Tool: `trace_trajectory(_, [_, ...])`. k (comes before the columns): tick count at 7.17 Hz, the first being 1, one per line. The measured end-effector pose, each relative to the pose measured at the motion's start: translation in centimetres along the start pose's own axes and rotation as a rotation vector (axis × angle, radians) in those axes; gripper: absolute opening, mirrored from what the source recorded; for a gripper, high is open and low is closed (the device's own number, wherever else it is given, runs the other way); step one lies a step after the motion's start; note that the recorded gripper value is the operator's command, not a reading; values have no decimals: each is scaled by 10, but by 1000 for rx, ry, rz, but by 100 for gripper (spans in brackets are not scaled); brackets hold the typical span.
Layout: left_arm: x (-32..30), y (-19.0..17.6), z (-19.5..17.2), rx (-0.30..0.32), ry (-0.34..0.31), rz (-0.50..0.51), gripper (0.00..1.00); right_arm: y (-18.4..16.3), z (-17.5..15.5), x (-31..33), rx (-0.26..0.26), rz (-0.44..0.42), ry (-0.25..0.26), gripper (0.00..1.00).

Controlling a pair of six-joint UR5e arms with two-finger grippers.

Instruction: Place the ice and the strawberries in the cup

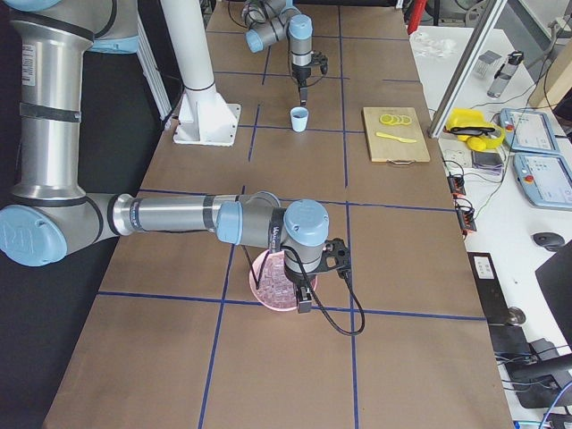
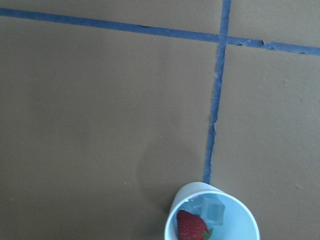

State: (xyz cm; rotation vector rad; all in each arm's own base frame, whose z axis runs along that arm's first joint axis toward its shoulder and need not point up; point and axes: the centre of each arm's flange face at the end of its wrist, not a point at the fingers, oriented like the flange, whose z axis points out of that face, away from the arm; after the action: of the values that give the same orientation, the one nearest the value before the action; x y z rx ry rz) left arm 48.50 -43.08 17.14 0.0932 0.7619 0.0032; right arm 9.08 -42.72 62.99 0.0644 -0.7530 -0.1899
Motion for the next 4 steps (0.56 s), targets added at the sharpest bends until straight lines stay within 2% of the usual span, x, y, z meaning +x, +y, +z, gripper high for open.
trace_trajectory(2, [-130,-40,-19,-33,-2,184,100,0,0,0,-1,0,1,99])
trace_trajectory(4, [-293,-77,-41,-66,-14,311,100,0,0,1,-1,1,1,99])
